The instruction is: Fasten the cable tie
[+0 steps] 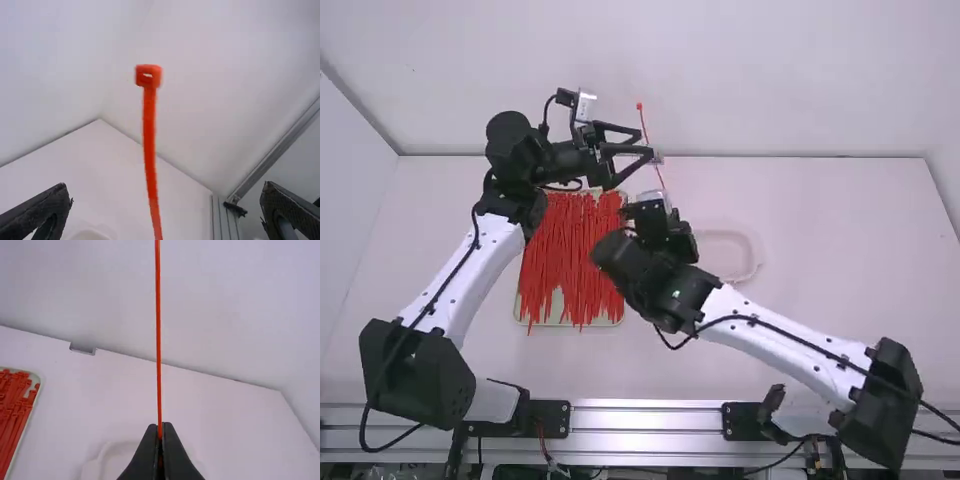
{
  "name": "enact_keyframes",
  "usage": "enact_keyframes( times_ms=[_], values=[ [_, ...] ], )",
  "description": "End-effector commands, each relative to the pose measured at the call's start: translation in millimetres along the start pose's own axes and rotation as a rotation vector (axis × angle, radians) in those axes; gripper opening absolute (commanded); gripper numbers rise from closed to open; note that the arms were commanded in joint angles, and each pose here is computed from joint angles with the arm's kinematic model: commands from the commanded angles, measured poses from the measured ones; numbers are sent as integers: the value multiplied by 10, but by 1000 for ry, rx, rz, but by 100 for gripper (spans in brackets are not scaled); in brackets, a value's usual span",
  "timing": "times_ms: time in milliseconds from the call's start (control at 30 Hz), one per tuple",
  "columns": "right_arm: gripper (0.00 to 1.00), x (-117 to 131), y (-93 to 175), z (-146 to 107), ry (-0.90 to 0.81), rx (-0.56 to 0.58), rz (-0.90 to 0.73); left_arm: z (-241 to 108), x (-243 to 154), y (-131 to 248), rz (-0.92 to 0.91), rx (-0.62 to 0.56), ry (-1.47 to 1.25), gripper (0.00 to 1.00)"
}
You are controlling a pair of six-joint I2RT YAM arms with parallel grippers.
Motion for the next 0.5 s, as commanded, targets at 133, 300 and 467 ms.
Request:
enact_keyframes(
  times_ms=[133, 300, 467],
  values=[
    [0, -137, 83, 66, -31, -33, -113, 63, -15, 26, 13, -28, -2, 99],
    [0, -162, 53, 62, -39, -28, -122, 76, -8, 3, 25, -41, -6, 80],
    [0, -121, 96, 69, -28, -36, -107, 116, -18, 21, 23, -54, -26, 63]
  ],
)
Point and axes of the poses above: each hand's point on the last joint's axis, 136 mm out from that joint toward the fingers, its own y axis back along the fingers, its own x axis along the line the jaws close on, z = x × y, the point moved 1 cm from there along y, back along the fingers, and after that the axes turned 5 degrees about y, right-handed, at the moved point
